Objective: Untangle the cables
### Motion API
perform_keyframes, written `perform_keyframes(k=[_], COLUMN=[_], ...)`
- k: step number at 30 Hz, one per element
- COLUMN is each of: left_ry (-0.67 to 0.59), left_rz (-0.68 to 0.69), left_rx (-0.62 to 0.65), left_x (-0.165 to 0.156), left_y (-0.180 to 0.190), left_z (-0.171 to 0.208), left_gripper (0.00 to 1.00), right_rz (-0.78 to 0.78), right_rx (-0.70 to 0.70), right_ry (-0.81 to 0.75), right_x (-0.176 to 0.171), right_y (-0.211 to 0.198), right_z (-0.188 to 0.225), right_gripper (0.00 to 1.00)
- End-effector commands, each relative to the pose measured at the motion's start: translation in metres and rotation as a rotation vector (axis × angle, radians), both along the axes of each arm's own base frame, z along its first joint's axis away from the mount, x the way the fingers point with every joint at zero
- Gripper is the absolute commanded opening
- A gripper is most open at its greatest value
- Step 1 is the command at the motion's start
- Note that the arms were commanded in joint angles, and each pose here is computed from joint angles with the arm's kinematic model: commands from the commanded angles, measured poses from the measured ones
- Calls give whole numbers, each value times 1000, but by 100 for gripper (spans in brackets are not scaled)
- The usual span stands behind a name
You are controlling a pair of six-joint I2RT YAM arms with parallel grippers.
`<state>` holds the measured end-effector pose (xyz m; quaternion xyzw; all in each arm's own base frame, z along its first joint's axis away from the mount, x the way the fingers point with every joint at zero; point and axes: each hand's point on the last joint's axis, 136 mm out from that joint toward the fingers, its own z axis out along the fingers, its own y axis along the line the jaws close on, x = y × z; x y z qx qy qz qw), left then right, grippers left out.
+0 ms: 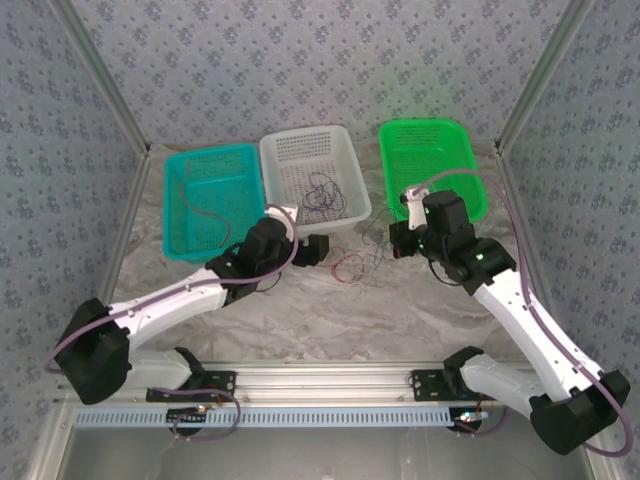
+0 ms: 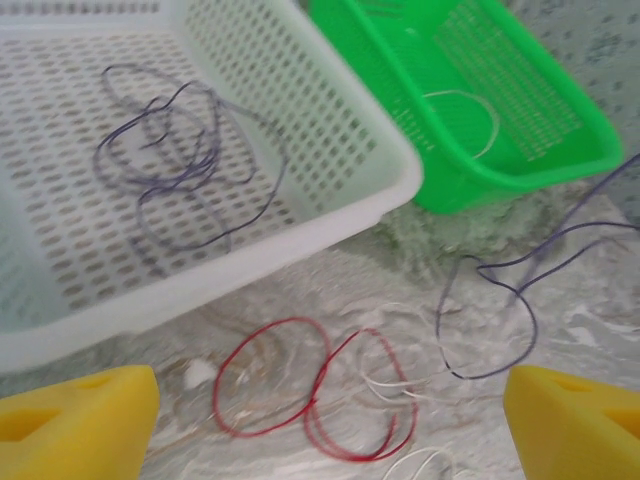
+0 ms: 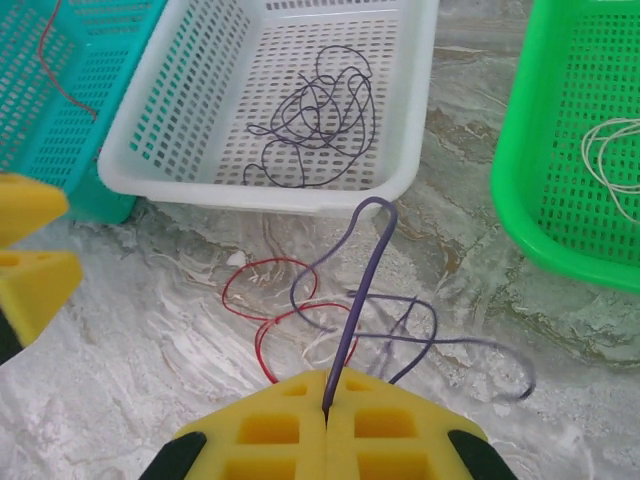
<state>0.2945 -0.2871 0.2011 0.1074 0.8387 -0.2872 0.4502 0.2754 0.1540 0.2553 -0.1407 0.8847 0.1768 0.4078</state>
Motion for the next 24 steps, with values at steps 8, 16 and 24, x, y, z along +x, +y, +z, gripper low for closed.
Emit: perform_keyframes(k=[8,16,24], left_ry=[-108,-128,-188], left_rz=[-214,-337,-358], left_rx=[-150,-195,-339], left_x=[5,-3,-8], left_y=[-61,-92,-100], left_z=[57,67,91], left_gripper=[88,84,84], right_rz=[70,74,47], right_rx=[131,147,154], right_ry=[-152,-185,-207], right_x=[-10,-12,-5], right_y=[6,5,4], right_z=[63,81,86], right_gripper=[0,0,0])
